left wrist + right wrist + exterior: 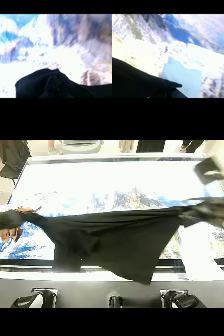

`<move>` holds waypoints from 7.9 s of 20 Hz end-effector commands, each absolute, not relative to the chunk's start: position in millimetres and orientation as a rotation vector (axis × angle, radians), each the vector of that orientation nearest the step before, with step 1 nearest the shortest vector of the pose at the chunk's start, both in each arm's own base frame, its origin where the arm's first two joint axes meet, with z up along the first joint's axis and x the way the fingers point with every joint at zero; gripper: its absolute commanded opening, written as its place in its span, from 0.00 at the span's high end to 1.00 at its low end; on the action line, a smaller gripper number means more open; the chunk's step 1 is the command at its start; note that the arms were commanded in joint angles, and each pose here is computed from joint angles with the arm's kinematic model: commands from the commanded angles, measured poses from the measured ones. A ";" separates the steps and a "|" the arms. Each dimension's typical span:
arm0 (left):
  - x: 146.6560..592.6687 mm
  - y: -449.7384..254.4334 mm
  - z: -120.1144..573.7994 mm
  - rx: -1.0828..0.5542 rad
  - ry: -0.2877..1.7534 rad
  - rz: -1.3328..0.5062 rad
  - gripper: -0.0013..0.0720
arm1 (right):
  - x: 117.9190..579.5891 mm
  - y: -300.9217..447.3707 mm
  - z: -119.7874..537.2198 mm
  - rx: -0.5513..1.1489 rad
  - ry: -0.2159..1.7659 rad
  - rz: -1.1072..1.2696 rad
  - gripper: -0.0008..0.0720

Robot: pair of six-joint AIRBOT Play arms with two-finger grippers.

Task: Fold the shirts.

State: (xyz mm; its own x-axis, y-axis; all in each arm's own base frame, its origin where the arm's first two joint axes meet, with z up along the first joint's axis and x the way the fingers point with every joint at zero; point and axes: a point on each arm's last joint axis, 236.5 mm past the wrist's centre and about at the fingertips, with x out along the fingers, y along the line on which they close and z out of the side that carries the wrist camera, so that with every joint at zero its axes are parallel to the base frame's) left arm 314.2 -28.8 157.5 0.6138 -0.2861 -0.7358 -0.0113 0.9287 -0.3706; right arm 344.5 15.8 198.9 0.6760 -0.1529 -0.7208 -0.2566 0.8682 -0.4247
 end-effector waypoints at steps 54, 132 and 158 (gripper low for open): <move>348.0 -24.6 -89.5 -0.507 1.524 -0.308 0.95 | 240.6 75.7 -102.1 0.510 1.568 0.544 0.94; 221.2 -63.6 -96.3 -0.711 1.593 -0.328 0.41 | 249.6 -2.5 -37.9 0.133 1.578 0.501 0.10; 325.1 -35.3 -0.4 -0.492 1.270 -0.370 0.95 | 293.2 12.7 -46.1 0.167 1.354 0.499 0.94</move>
State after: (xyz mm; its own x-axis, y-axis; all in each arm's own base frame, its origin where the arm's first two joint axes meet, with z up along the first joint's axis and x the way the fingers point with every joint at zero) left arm 299.8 -34.9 -42.3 0.2066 -0.5251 -0.8256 -0.0959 0.8288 -0.5512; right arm 271.1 16.0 -73.5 0.0790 0.4356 -0.8966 -0.2134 0.8860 0.4117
